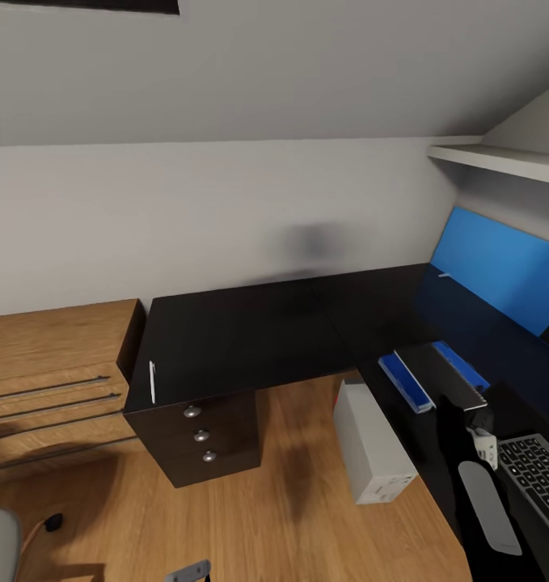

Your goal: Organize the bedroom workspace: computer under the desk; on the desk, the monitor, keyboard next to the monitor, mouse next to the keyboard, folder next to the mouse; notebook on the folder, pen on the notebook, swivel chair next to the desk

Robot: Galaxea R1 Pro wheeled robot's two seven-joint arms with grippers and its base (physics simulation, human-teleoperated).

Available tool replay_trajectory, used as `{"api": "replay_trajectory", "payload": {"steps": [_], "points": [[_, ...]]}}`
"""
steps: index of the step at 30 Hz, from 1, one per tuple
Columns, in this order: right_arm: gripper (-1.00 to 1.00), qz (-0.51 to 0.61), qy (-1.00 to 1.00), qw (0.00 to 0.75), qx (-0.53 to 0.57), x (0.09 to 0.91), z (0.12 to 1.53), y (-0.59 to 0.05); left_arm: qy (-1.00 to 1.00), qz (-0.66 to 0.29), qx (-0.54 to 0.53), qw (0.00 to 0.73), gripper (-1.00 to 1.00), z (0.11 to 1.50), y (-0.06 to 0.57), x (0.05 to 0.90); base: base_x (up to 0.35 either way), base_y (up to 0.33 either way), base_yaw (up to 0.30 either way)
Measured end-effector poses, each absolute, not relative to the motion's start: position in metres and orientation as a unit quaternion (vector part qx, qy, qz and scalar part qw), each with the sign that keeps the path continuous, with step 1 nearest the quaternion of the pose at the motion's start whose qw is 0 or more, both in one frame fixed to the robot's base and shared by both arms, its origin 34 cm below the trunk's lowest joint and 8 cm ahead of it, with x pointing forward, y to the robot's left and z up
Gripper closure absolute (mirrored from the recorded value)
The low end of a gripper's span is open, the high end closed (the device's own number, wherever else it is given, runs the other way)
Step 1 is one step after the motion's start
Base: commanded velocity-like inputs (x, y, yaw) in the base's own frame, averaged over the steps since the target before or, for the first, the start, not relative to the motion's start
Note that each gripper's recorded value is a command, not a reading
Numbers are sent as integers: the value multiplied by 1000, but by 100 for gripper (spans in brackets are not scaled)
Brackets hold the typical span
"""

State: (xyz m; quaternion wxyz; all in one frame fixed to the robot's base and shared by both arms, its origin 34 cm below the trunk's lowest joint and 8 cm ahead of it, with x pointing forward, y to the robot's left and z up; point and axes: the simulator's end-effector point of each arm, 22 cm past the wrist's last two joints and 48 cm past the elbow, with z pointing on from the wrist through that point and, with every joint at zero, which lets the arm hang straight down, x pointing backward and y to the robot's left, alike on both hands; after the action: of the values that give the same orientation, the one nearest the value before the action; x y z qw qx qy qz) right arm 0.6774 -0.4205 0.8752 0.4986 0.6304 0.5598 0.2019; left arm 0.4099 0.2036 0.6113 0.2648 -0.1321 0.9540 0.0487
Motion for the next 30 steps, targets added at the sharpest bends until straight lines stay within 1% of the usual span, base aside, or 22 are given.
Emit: {"api": "replay_trajectory", "payload": {"steps": [6, 17, 30], "points": [[100, 203, 559, 506, 625, 679, 883, -424, 954, 49, -132, 264, -100, 611, 204, 409, 56, -14, -1], [100, 199, 561, 501, 628, 676, 877, -425, 955, 50, -130, 261, -100, 610, 205, 406, 227, -151, 0], [100, 165, 594, 499, 609, 671, 864, -438, 955, 50, -130, 261, -100, 610, 204, 406, 32, -9, 0]]}}
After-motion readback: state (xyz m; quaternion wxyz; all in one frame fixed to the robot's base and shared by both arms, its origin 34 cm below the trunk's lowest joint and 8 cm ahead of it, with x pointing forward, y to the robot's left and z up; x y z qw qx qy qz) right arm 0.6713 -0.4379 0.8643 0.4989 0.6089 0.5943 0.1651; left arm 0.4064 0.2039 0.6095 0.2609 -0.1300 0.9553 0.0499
